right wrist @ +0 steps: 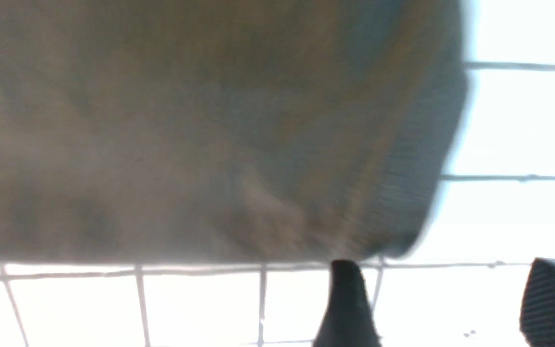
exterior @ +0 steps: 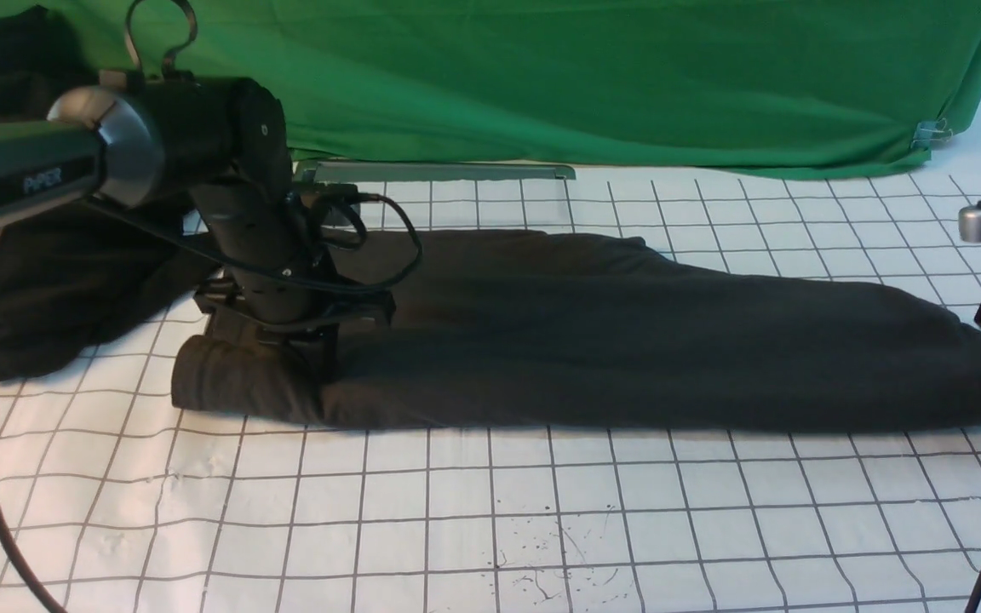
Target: Fold a long-sleeved shirt over a white checkered tablecloth.
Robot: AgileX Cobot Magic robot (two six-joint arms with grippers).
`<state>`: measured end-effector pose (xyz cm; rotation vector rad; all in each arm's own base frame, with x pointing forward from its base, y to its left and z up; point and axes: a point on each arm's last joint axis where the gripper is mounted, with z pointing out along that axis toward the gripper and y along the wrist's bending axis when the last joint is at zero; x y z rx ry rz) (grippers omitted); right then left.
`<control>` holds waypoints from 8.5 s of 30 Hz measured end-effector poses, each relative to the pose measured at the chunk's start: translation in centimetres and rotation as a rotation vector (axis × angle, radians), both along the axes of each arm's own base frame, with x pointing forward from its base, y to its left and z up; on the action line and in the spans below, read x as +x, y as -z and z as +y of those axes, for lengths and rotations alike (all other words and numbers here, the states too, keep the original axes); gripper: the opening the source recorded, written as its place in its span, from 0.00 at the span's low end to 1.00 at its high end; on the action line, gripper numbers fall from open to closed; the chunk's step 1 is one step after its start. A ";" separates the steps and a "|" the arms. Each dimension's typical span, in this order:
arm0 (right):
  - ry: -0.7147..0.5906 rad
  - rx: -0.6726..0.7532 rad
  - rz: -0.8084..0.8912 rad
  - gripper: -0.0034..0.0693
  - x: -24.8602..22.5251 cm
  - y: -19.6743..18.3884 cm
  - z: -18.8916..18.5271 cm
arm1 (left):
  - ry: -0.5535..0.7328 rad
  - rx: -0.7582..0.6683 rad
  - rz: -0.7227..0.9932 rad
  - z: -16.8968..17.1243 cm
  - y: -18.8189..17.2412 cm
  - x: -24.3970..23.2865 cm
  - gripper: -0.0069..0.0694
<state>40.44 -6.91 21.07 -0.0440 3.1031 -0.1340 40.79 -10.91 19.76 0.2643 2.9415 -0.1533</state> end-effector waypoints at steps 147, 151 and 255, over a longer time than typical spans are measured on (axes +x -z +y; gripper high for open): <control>-0.417 0.226 -0.015 0.05 -4.0 0.8 23.6 | -0.017 -0.103 -0.124 -2.5 -2.9 -4.5 0.09; -0.424 0.253 -0.158 0.05 -3.6 -3.6 23.5 | -0.036 -0.161 -0.290 -2.5 -7.2 -3.2 0.09; -0.440 0.376 -1.535 0.04 -31.4 -26.3 11.1 | 0.013 -0.313 -0.917 5.8 -23.4 -27.7 0.09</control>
